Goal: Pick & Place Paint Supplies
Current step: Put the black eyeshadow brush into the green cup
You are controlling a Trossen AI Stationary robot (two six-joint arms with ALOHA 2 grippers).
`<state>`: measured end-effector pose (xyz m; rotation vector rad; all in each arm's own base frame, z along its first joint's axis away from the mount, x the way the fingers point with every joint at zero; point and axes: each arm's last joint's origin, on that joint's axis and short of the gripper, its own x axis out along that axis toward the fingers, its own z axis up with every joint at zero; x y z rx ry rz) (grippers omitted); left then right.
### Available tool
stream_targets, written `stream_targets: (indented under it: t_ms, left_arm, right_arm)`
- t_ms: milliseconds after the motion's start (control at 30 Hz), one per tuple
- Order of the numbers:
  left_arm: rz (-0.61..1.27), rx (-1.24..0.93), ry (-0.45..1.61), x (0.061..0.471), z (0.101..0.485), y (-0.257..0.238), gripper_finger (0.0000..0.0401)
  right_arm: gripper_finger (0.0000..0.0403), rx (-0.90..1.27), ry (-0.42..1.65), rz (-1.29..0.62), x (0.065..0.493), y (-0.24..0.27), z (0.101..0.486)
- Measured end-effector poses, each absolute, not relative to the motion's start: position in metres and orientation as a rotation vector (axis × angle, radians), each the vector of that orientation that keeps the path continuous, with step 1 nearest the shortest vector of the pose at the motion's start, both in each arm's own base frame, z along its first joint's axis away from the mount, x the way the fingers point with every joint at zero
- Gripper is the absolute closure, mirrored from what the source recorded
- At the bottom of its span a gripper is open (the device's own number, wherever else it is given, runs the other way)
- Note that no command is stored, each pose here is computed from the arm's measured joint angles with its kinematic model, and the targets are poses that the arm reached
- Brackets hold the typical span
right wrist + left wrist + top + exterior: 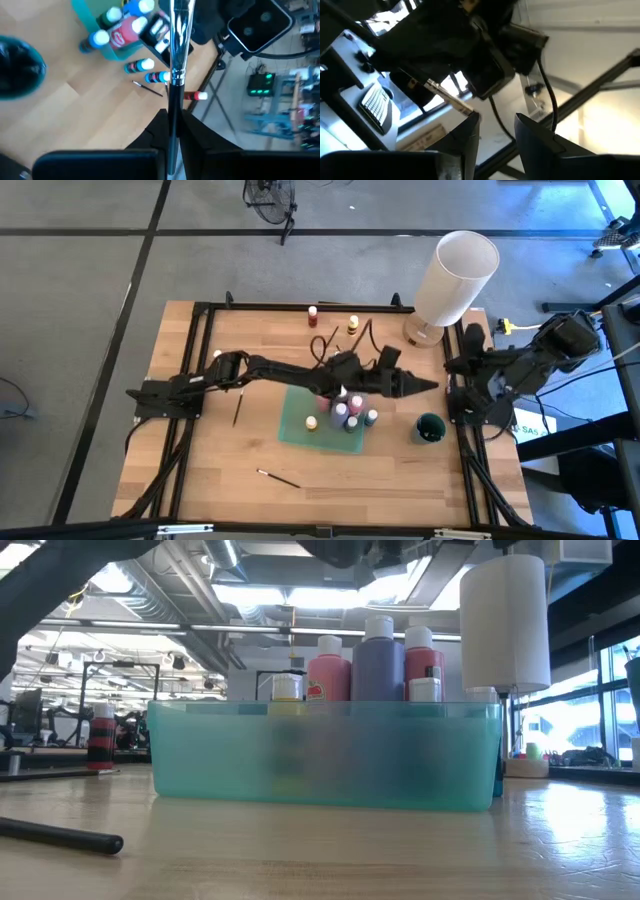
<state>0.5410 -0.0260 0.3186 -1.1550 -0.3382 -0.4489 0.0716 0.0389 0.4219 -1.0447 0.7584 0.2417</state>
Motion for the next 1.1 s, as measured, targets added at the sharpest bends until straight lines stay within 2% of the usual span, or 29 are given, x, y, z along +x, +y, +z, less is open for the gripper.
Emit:
stream_targets:
  t_ms: [333,567,667,967,1100]
  left_arm:
    - [-0.540,-1.067,-0.259,0.536,0.326,0.032,0.0298]
    - [-0.635,-0.908,-0.188,0.524,0.337,0.070,0.0308]
    - [-0.676,-0.809,-0.173,0.517,0.346,0.081,0.0310]
    - [-0.760,-0.502,-0.083,0.480,0.396,0.096,0.0326]
    - [-0.713,-0.361,-0.046,0.456,0.423,0.093,0.0336]
  right_arm:
    - [0.0379,-0.536,0.740,0.268,0.052,0.028,0.424]
    - [0.0379,-0.177,0.635,0.449,0.057,0.041,0.437]
    - [0.0379,-0.096,0.538,0.535,0.061,0.048,0.447]
    - [0.0379,0.085,0.326,0.613,0.066,0.056,0.470]
    - [0.0379,0.152,0.339,0.589,0.061,0.056,0.470]
